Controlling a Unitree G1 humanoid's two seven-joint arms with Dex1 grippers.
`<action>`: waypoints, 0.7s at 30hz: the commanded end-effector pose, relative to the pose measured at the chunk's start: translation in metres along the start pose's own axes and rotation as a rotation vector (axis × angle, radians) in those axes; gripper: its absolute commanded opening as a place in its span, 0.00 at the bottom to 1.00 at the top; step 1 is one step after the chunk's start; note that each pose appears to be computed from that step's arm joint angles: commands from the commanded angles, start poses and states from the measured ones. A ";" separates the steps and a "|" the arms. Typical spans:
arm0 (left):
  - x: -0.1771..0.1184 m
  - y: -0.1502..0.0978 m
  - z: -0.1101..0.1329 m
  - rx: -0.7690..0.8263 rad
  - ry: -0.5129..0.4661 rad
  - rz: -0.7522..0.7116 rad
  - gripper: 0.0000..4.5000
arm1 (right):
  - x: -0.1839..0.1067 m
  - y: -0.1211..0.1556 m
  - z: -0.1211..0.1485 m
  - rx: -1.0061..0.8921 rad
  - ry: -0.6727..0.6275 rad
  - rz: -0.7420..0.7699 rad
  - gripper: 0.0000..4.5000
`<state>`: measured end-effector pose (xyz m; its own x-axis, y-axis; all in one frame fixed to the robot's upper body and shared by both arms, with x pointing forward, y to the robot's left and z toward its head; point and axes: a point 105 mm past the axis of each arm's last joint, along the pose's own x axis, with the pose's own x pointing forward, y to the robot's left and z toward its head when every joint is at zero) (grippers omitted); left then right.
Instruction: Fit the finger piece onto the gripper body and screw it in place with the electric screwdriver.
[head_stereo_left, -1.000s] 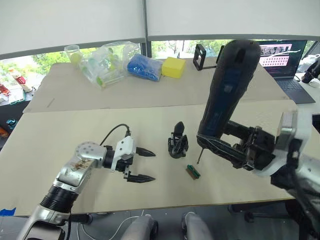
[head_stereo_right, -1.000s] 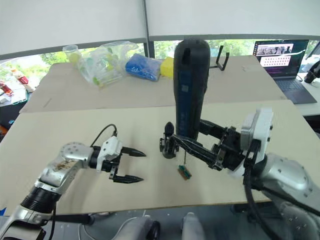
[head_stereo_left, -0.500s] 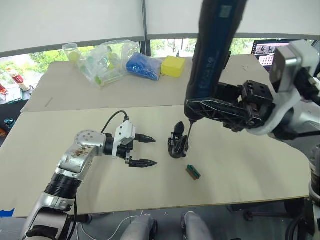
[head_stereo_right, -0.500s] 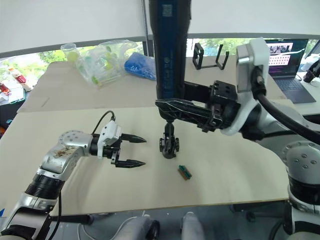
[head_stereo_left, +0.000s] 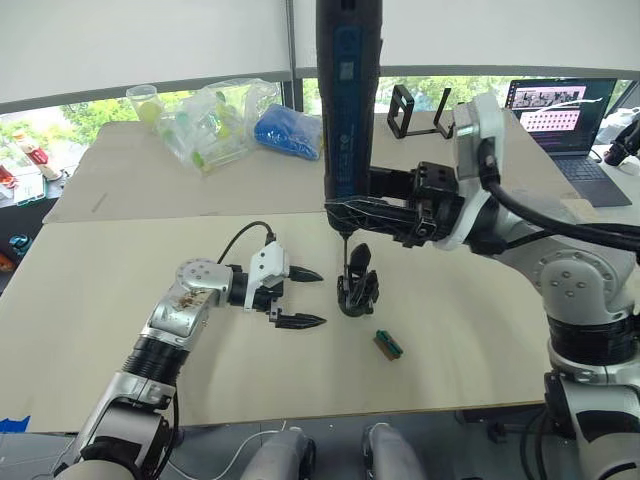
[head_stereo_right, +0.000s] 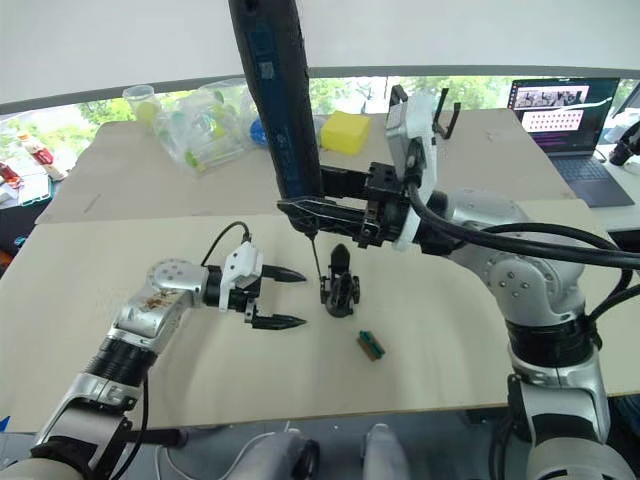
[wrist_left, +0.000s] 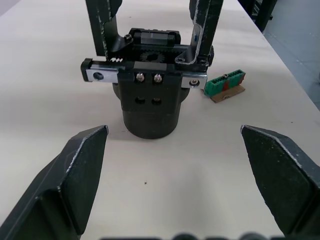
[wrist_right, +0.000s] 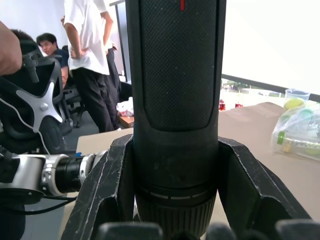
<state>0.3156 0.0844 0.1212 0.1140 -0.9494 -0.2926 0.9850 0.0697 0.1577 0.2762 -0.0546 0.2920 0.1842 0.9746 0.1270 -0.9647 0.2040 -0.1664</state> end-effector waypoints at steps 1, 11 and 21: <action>0.004 0.004 0.007 0.049 0.000 0.003 1.00 | 0.004 0.006 0.019 -0.116 -0.051 0.039 0.42; 0.015 0.010 0.006 0.064 -0.002 0.006 1.00 | 0.006 0.007 0.009 -0.116 -0.019 0.048 0.42; 0.019 0.011 0.008 0.084 -0.002 -0.002 1.00 | 0.003 0.003 0.003 -0.095 0.003 0.045 0.42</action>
<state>0.3270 0.0686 0.1143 0.1200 -0.9454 -0.3030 0.9801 0.0643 0.1875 0.2786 -0.0480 0.2817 0.1545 0.9847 0.0800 -0.9614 0.1685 -0.2173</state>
